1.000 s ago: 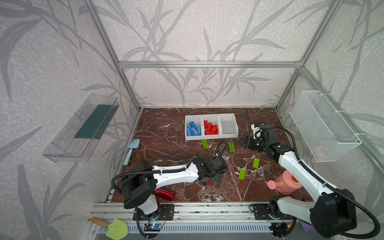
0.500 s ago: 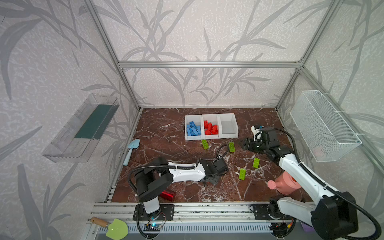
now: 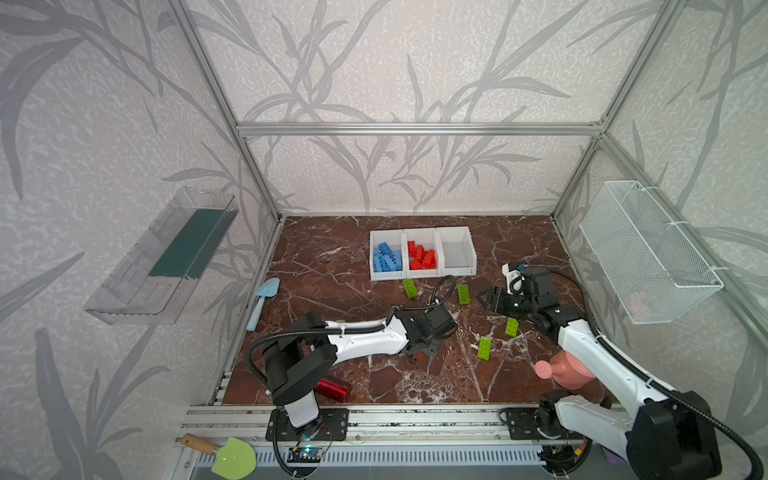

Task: Sort the legos into containers by color
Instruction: 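Carry the red brick into the middle compartment and release it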

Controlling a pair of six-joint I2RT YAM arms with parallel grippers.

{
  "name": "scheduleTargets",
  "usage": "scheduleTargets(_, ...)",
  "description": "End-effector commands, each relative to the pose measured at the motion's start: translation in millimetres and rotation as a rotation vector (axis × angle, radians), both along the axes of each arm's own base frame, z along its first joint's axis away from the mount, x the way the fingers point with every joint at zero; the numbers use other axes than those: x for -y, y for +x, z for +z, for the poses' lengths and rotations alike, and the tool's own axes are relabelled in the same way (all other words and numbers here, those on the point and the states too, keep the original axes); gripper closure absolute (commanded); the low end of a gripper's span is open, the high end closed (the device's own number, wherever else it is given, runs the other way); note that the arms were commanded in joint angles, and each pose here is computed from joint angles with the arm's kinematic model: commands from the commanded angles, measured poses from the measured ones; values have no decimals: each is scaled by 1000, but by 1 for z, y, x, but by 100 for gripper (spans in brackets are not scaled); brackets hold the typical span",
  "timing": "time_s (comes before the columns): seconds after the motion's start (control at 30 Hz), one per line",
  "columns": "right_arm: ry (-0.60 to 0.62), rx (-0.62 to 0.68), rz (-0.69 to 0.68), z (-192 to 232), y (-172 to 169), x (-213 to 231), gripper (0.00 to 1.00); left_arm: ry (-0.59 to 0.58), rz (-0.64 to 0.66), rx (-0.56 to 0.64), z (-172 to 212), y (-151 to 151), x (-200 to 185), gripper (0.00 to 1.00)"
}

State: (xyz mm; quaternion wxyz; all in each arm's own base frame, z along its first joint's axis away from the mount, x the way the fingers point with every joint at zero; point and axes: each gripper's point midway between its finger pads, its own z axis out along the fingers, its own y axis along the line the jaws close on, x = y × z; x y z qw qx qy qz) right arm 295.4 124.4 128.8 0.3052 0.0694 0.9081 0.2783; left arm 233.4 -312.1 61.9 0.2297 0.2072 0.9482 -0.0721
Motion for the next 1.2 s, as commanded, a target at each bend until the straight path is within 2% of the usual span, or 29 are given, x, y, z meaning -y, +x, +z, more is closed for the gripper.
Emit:
scheduleTargets(0.0,50,45,-17,6,1,-2,31,-80,23,53,41,30,4,66)
scheduleTargets(0.3,42,60,-33,-16,-9,-3,31,-139,87,101,82,117,6,66)
scheduleTargets(0.8,57,119,-32,-14,-13,-10,31,-152,212,82,66,254,-6,66)
scheduleTargets(1.0,67,108,-24,-17,-13,-13,31,-116,204,69,56,285,-7,66)
scheduleTargets(1.17,64,102,-24,-20,-13,-14,31,-93,202,62,46,296,-12,64)
